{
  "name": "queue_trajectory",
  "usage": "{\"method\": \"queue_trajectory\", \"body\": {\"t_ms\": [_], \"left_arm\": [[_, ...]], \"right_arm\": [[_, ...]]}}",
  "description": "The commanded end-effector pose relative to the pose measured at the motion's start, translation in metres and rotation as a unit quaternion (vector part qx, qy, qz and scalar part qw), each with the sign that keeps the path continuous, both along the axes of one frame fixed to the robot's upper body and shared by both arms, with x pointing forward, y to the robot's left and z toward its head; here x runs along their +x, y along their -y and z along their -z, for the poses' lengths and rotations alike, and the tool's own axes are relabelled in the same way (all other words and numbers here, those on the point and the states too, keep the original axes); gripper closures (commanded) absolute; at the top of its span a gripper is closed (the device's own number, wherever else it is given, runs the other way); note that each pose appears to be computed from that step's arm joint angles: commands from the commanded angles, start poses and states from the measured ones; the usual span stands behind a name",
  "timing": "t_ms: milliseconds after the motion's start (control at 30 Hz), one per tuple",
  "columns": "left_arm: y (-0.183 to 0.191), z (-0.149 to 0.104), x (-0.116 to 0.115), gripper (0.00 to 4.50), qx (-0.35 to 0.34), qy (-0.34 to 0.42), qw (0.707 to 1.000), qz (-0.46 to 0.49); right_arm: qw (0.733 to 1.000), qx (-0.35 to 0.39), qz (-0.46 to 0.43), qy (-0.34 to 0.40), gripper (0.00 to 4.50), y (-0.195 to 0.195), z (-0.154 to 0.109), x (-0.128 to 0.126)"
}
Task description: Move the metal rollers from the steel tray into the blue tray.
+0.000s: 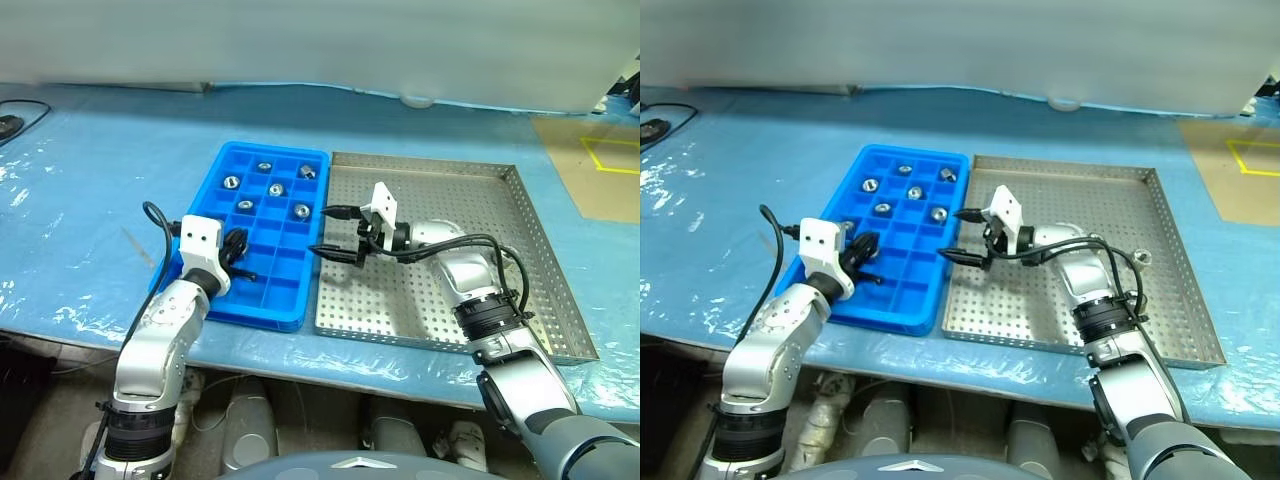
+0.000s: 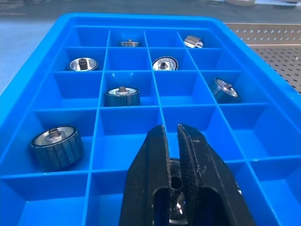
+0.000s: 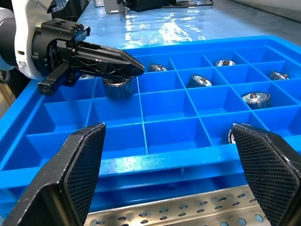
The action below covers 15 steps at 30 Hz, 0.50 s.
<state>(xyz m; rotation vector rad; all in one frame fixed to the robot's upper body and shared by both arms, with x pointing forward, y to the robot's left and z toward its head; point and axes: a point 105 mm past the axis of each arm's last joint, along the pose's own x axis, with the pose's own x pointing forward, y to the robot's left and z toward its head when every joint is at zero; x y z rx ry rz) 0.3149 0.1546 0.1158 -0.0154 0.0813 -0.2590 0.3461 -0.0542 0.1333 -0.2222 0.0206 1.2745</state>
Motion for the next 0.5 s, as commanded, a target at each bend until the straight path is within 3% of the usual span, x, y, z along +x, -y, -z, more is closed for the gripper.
{"method": "queue_trajectory", "body": {"t_ms": [33,500], "left_arm": [[-0.008,-0.007,-0.002,4.31,-0.003,0.014,1.000,-0.025],[-0.021,0.003,-0.010,4.31,0.006,-0.004,0.997,-0.074]], "right_arm": [[1.000,0.007,0.001,0.021,0.00,0.002,-0.010,-0.001],[1.000,-0.003,-0.008,0.018,0.00,-0.001,-0.006,-0.003]]}}
